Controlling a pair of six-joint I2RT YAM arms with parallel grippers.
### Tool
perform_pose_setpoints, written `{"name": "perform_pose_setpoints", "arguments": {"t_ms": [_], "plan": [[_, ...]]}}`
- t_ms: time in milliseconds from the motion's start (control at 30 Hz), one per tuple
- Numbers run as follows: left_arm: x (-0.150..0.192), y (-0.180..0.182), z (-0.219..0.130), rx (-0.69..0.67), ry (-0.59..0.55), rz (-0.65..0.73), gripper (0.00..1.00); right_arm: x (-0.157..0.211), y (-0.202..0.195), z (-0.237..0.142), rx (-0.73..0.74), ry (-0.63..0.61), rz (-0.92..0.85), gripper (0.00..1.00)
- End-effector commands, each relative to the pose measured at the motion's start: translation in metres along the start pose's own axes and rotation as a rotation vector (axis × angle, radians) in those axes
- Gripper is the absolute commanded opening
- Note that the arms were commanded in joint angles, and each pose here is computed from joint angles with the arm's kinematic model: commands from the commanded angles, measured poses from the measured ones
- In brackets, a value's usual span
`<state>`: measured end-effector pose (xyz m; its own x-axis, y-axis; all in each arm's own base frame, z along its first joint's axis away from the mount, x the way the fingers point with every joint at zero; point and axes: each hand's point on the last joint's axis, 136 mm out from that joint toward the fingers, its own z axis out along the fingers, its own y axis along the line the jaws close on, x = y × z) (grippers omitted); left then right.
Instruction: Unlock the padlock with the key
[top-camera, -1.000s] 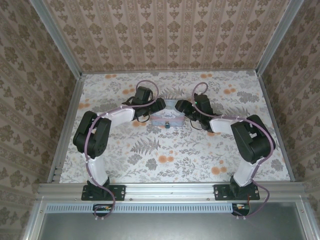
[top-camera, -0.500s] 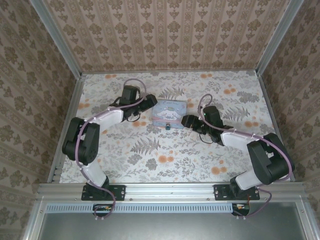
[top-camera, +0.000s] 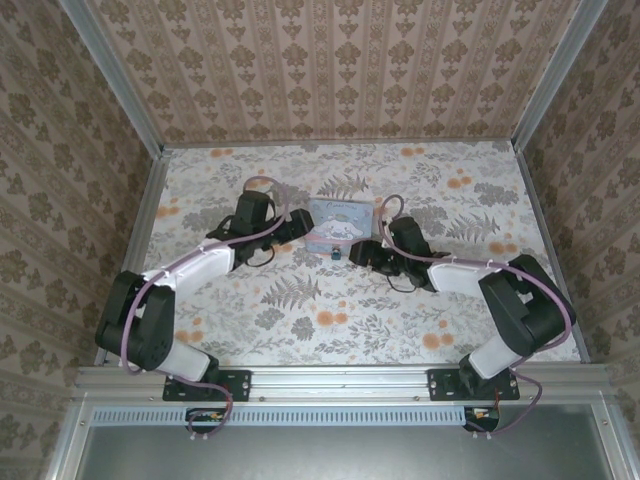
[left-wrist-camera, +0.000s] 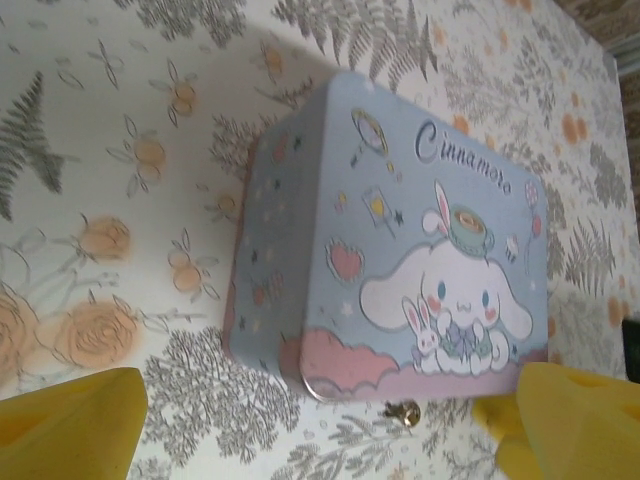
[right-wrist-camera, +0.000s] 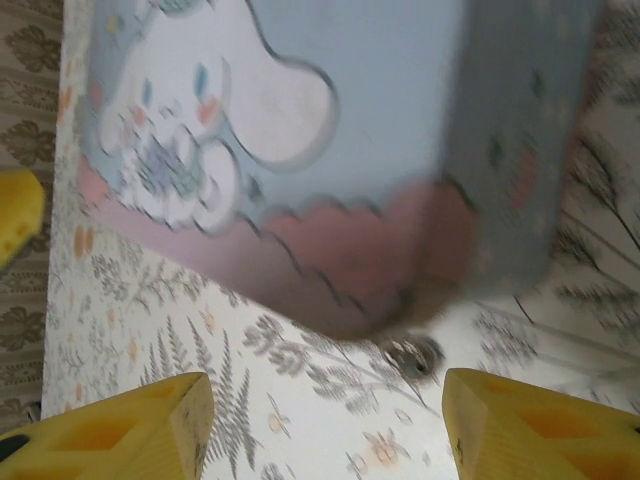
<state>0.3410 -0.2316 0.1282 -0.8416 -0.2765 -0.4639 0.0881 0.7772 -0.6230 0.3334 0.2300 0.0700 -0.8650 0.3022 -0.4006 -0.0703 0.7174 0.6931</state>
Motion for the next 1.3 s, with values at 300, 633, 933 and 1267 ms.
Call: {"name": "perform_pose_setpoints", "arguments": {"t_ms": [300, 633, 933, 1267], "plan": [[0.016, -0.012, -0.008, 0.061, 0.011, -0.010, 0.97, -0.001, 0.002, 0.003, -0.004, 0.030, -0.006, 0.63], [0.017, -0.020, -0.015, 0.088, 0.016, 0.004, 0.99, 0.028, -0.014, -0.006, 0.151, 0.143, -0.250, 0.55], [0.013, -0.019, -0.021, 0.092, 0.001, -0.003, 1.00, 0.025, -0.013, 0.006, 0.308, 0.206, -0.480, 0.54], [0.011, -0.012, -0.024, 0.089, -0.008, -0.027, 1.00, 0.036, -0.024, 0.027, 0.376, 0.271, -0.551, 0.51]]}}
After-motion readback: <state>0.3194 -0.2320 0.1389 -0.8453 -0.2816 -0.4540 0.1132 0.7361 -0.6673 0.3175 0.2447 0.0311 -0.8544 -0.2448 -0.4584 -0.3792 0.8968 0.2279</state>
